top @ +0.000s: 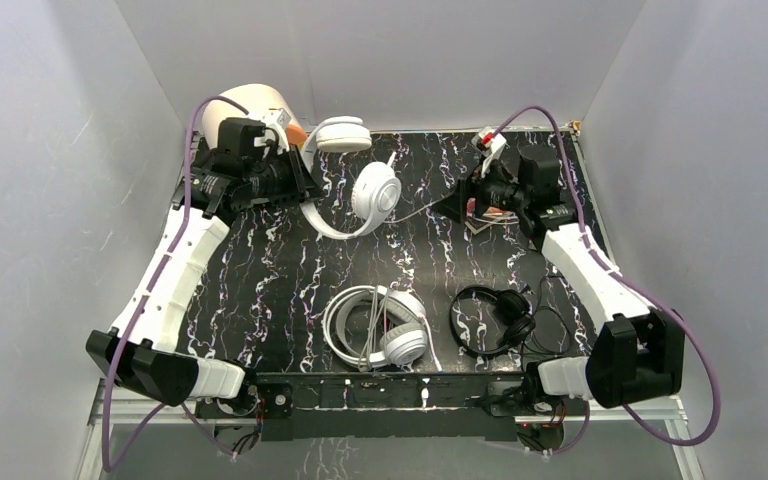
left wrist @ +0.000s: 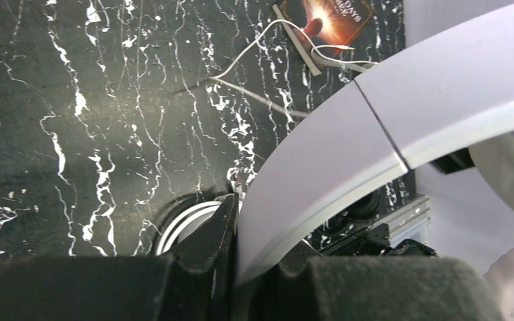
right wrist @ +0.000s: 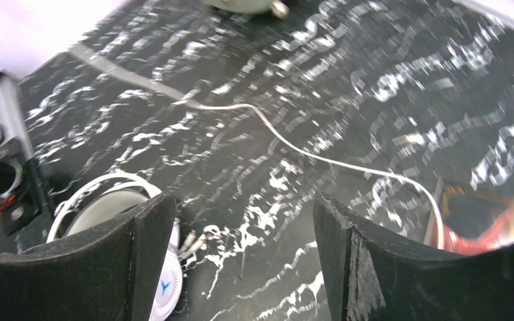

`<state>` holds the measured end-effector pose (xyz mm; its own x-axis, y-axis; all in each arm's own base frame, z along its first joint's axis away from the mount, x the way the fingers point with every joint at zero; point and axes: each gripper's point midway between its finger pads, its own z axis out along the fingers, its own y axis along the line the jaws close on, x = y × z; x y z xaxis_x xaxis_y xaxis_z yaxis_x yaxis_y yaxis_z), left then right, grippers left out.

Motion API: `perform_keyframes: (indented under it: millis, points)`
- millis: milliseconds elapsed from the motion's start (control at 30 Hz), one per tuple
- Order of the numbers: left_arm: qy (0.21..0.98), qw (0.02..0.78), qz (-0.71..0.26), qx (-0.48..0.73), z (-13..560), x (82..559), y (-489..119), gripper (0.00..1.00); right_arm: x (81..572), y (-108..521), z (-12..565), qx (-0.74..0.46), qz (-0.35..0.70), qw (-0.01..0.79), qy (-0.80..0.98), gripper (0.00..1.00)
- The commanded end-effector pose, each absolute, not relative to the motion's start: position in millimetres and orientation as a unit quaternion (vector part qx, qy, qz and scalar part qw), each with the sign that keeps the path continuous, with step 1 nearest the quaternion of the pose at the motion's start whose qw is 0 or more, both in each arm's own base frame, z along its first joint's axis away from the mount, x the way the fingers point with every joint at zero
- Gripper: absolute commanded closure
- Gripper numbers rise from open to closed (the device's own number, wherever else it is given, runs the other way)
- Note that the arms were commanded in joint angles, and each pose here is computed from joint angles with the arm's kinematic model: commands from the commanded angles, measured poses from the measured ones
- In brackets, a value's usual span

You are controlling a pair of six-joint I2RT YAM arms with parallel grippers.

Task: Wrap the headphones
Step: Wrap the headphones cable around the headphones.

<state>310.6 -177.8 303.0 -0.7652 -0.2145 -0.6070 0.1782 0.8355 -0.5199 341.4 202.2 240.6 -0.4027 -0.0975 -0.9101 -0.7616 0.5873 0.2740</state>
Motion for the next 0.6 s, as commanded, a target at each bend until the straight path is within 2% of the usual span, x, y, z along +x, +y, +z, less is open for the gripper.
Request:
perform_keyframes:
  millis: [0,100,367,567]
  points:
    - [0.860,0.357,-0.365,-0.009,353.7,297.9,-192.5,1.00,304.5,233.7,284.5,-0.391,0.458,0.512,0.613,0.16]
    - [0.851,0.355,-0.386,-0.007,367.1,292.6,-197.3,1.00,289.9,246.7,285.9,-0.419,0.475,0.524,0.570,0.14]
    - [0.827,0.361,-0.430,-0.004,402.3,276.4,-203.3,1.00,331.1,273.9,260.9,-0.409,0.395,0.594,0.569,0.12]
    - [0.810,0.372,-0.453,0.003,429.2,269.5,-206.2,1.00,332.7,295.4,237.7,-0.431,0.367,0.618,0.546,0.17]
